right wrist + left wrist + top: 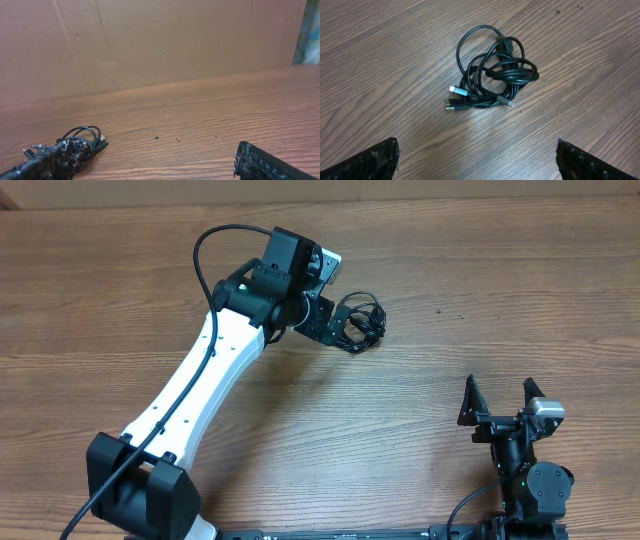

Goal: Untangle cables
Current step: 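Lower the left gripper onto the black cable bundle and grasp it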

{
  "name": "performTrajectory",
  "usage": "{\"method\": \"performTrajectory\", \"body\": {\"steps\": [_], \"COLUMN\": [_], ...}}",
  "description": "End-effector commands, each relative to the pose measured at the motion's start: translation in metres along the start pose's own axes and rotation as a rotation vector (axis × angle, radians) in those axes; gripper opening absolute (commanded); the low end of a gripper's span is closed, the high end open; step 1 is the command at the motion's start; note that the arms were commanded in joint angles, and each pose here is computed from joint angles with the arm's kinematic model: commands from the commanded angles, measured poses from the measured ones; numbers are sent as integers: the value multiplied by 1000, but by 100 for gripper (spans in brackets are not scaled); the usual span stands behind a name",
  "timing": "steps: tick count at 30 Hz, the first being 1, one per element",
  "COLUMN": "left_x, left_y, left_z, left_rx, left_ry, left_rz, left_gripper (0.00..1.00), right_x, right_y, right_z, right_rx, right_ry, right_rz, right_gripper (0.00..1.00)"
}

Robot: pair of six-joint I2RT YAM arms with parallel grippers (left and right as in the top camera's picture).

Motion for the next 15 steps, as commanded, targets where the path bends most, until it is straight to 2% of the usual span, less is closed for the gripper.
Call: {"method": "performTrajectory", "body": {"steps": [1, 10, 15], "left_x": [3, 4, 4], "left_y": [6, -3, -3], "left_z": [12, 49, 52], "left_rx": [6, 76, 76], "left_ry": [8, -16, -19], "left_rz": [26, 19, 19], "left_gripper": [100, 100, 100], "right_x": [-2, -2, -2], "right_y": [-2, -2, -2], "right_z": [0, 0, 0], "right_rx": [-6, -6, -6], "right_ry": [-8, -8, -8], "right_rz": [7, 7, 7], "right_gripper": [100, 100, 100]}}
Point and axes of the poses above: each gripper's point midway between its finger pads, its own z axis out along the fingers, its own x axis along the line the jaws close on, y = z × x, the point moved 8 cm from there along -z, back along the fingers, and after that the axes turned 11 degrees about z, right-handed, at the moved point
